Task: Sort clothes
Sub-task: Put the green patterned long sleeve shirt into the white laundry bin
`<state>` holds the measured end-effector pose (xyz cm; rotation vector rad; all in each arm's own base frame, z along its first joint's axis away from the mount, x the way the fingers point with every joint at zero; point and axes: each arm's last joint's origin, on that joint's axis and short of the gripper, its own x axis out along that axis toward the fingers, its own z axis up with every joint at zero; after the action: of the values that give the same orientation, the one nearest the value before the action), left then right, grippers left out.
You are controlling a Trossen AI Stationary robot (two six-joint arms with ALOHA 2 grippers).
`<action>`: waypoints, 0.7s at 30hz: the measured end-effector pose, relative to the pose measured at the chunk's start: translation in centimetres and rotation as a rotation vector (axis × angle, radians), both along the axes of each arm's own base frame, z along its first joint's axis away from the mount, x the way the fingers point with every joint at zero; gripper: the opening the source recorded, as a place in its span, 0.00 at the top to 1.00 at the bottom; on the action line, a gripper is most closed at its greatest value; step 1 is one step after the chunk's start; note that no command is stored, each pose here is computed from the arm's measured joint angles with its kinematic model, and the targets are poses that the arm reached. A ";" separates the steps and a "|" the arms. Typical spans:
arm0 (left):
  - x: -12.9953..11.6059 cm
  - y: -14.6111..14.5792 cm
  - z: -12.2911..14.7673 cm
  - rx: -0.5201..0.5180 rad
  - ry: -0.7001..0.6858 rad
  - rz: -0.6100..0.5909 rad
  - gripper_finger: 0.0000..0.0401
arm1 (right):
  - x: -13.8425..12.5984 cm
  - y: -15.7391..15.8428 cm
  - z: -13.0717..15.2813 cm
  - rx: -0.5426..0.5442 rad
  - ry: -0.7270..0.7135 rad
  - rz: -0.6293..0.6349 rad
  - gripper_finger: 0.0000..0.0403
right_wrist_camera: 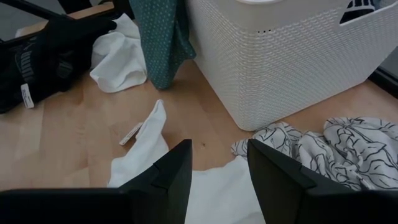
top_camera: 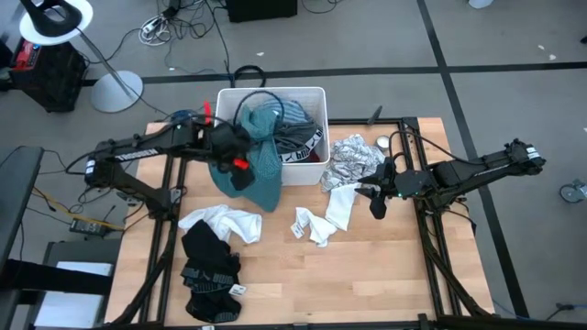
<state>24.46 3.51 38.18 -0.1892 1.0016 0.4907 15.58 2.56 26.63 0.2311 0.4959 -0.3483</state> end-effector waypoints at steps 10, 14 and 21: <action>-0.3 -3.9 -0.4 -0.015 0.012 0.043 0.67 | 0.0 0.0 0.0 0.001 -0.001 0.000 0.61; -0.6 -6.1 -0.4 0.051 -0.023 0.075 0.67 | 0.0 0.0 0.0 0.001 -0.001 0.000 0.61; -1.7 -10.1 -0.8 0.097 -0.067 0.056 0.67 | 0.0 0.0 0.0 -0.006 0.002 0.004 0.61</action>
<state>22.78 -6.57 37.34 -0.1461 0.9063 0.5798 15.58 2.56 26.63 0.2243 0.4971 -0.3462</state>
